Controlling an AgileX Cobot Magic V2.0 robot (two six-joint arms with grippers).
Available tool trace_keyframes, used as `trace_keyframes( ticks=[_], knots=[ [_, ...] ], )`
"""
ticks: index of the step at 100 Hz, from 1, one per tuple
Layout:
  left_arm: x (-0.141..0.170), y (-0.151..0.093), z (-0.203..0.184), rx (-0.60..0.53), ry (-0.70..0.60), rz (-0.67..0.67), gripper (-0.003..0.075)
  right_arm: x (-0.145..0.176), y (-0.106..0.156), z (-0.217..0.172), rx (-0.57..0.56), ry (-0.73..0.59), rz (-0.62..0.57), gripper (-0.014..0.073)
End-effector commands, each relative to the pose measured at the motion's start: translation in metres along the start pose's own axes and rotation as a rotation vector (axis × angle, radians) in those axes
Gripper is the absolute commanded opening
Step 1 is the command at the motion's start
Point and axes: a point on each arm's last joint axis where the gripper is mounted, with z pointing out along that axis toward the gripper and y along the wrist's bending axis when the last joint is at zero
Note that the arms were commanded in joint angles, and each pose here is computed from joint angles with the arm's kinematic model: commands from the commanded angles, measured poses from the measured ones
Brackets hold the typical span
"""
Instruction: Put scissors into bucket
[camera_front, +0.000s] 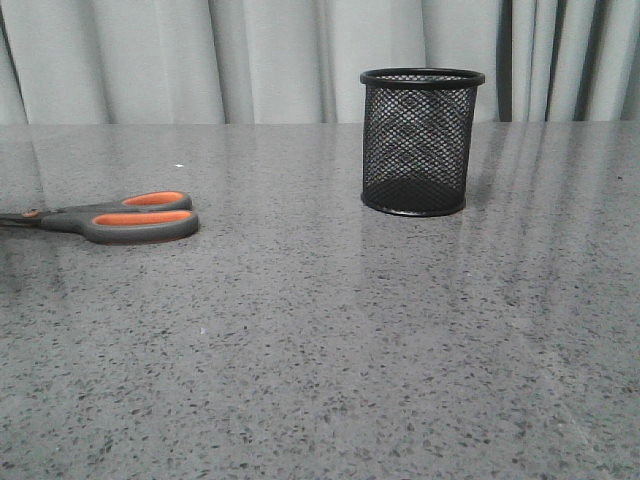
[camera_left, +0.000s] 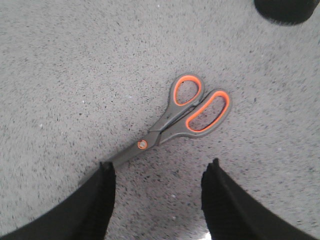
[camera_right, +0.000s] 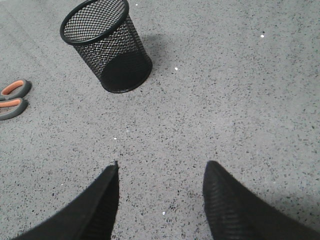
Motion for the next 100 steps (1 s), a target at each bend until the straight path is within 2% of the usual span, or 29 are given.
trace_keyframes(
  ticks=[1, 21, 30, 45, 54, 75, 100],
  knots=[
    [-0.016, 0.008, 0.003, 0.005, -0.063, 0.068, 0.0355, -0.014, 0.002, -0.003, -0.002, -0.078, -0.006, 0.0343],
    [-0.027, 0.022, 0.031, 0.07, 0.005, 0.145, 0.0353, -0.014, 0.002, -0.003, -0.002, -0.078, -0.006, 0.0343],
    [-0.033, 0.022, 0.041, 0.103, 0.016, 0.277, 0.0353, -0.014, 0.002, -0.003, -0.002, -0.078, -0.006, 0.0343],
    [-0.044, 0.01, 0.058, 0.161, 0.013, 0.571, 0.0353, -0.013, 0.002, -0.003, -0.001, -0.077, -0.006, 0.0343],
    [-0.049, 0.006, 0.067, 0.166, 0.044, 0.645, 0.0354, -0.013, 0.002, -0.003, -0.002, -0.074, -0.006, 0.0343],
    [-0.048, 0.001, 0.085, 0.197, 0.15, 0.735, 0.0354, -0.011, 0.002, -0.003, -0.004, -0.059, -0.005, 0.0343],
    [-0.041, 0.003, 0.104, 0.262, 0.227, 0.73, 0.0356, -0.01, 0.002, -0.003, -0.006, -0.042, -0.006, 0.0343]
  ],
)
